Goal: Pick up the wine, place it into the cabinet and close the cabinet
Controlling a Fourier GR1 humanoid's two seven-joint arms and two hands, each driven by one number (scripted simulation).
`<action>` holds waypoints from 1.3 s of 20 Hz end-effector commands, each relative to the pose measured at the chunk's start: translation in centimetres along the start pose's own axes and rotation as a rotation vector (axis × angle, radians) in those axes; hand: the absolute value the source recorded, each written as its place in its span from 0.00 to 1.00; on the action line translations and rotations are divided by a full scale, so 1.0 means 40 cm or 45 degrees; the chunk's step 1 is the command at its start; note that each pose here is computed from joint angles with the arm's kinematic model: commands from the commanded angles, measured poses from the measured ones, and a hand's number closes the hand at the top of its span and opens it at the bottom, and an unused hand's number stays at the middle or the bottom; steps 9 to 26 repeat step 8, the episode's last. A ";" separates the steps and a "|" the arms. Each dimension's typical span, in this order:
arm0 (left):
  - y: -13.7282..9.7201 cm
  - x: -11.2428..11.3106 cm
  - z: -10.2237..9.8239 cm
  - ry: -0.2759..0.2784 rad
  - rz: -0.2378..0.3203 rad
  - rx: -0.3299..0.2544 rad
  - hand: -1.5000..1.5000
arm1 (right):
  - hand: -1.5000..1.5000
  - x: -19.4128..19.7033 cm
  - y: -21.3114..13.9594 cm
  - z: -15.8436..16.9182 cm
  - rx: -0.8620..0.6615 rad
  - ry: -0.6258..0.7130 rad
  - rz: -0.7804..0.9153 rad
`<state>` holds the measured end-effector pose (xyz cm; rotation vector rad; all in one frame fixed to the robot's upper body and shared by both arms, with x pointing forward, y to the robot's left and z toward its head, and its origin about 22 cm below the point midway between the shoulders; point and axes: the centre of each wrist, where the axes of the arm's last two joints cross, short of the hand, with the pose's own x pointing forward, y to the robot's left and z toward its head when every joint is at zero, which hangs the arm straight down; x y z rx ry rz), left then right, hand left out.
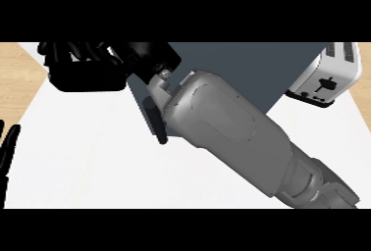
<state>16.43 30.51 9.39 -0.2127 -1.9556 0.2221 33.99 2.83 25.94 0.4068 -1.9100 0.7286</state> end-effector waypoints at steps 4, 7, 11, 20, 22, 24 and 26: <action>-0.004 -0.001 0.011 0.012 -0.003 -0.017 0.00 | 1.00 -0.099 -0.206 0.015 -0.252 0.142 0.116; -0.003 -0.006 -0.009 -0.006 0.002 -0.003 0.00 | 1.00 -0.126 -0.166 0.012 -0.232 0.152 0.122; -0.012 -0.015 0.007 -0.002 0.011 0.007 0.00 | 1.00 -0.116 -0.154 -0.001 -0.220 0.166 0.140; -0.012 -0.015 0.007 -0.002 0.011 0.007 0.00 | 1.00 -0.116 -0.154 -0.001 -0.220 0.166 0.140; -0.012 -0.015 0.007 -0.002 0.011 0.007 0.00 | 1.00 -0.116 -0.154 -0.001 -0.220 0.166 0.140; -0.012 -0.015 0.007 -0.002 0.011 0.007 0.00 | 1.00 -0.116 -0.154 -0.001 -0.220 0.166 0.140; -0.012 -0.015 0.007 -0.002 0.011 0.007 0.00 | 1.00 -0.116 -0.154 -0.001 -0.220 0.166 0.140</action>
